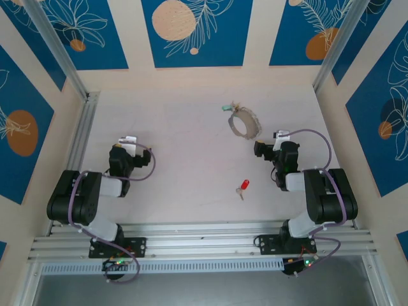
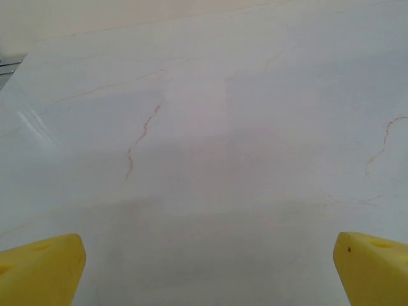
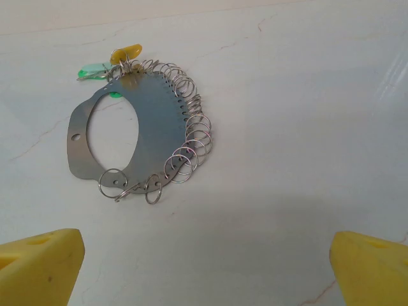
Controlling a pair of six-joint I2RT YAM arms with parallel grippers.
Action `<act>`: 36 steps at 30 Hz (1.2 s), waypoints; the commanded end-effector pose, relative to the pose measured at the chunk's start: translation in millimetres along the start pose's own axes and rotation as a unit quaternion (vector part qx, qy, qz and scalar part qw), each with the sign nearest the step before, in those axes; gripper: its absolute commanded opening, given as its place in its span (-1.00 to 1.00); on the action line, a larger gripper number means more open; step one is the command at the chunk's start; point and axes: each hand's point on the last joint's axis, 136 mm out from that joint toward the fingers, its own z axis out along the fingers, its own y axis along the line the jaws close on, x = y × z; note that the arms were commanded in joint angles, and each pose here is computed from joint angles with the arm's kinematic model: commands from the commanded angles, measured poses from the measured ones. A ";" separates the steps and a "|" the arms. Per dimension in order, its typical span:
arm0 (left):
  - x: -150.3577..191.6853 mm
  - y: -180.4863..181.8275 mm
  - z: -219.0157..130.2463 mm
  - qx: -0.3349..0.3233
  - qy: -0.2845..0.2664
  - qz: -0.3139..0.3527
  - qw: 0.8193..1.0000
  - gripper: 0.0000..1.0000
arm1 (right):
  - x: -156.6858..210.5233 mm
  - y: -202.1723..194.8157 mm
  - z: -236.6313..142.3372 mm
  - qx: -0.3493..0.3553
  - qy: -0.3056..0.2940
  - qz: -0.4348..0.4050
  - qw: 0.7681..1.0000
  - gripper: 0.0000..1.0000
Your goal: Put the keys on the keyring
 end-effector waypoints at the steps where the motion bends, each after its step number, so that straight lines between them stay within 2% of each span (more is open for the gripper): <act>1: -9.6 5.3 2.9 -0.007 -0.012 -0.007 1.000 1.00 | -10.2 -1.8 0.5 0.007 -0.017 0.002 1.000 0.98; 32: -9.3 5.6 3.3 -0.006 -0.010 -0.008 1.000 1.00 | -9.5 -1.4 0.3 0.005 -0.016 0.002 1.000 0.98; 36: -17.7 9.1 -4.4 -0.016 -0.020 -0.010 1.000 1.00 | -20.1 2.4 -2.8 0.021 -0.012 -0.015 1.000 0.98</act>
